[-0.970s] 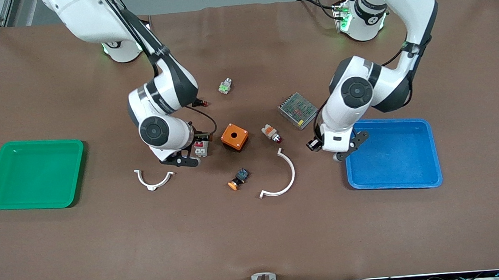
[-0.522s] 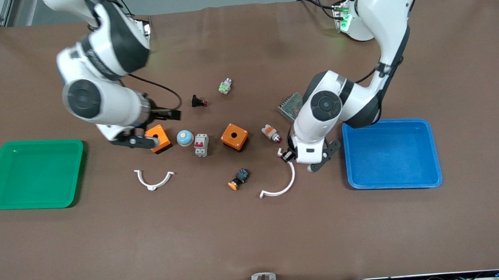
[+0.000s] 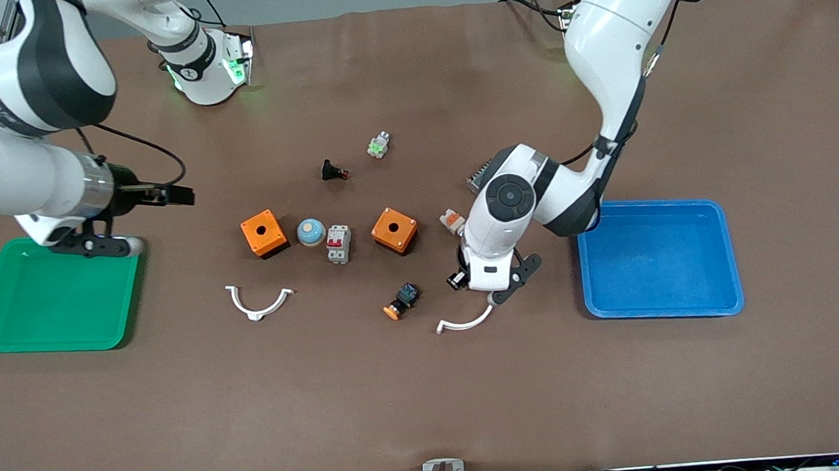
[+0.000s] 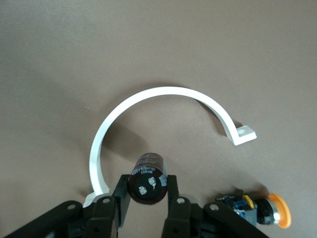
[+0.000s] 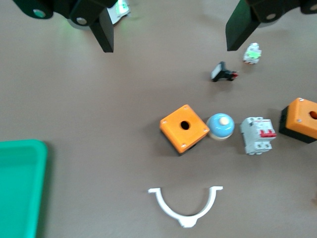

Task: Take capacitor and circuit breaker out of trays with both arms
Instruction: 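Withdraw the right gripper while the left gripper lowers the capacitor inside the arc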

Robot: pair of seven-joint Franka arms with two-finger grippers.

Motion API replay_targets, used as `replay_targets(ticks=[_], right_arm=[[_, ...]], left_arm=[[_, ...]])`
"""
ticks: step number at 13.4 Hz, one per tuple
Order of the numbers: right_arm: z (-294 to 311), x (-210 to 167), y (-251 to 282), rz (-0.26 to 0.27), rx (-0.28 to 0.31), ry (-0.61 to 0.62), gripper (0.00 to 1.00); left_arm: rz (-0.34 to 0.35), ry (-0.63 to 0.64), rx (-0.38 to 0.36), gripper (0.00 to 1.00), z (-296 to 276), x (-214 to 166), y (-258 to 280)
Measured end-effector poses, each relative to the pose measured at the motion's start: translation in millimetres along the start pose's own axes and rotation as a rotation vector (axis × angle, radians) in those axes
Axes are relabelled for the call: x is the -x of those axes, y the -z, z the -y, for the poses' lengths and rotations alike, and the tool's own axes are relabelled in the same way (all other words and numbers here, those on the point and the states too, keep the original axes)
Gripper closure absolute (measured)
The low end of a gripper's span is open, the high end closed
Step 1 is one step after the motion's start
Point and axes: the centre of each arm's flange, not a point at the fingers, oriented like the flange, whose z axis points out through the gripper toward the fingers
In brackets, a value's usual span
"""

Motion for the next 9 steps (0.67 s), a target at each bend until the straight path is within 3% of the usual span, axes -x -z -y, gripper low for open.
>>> replay_targets(ticks=[3,5,9], right_arm=[[-27,3,17,-0.038,-0.002,0.045,0.0],[-37,6,30,-0.077,-0.005,0.054,0.0],[-33,6,66,-0.206,0.002,0.069,0.0]], left_arm=[[-0.033,-0.024,-0.017,0.66,0,9,-22],[-0.045,-0.029,-0.014,0.51,-3,9,-22],[-0.095,-0.056,0.0,0.1,-15,-4,5]])
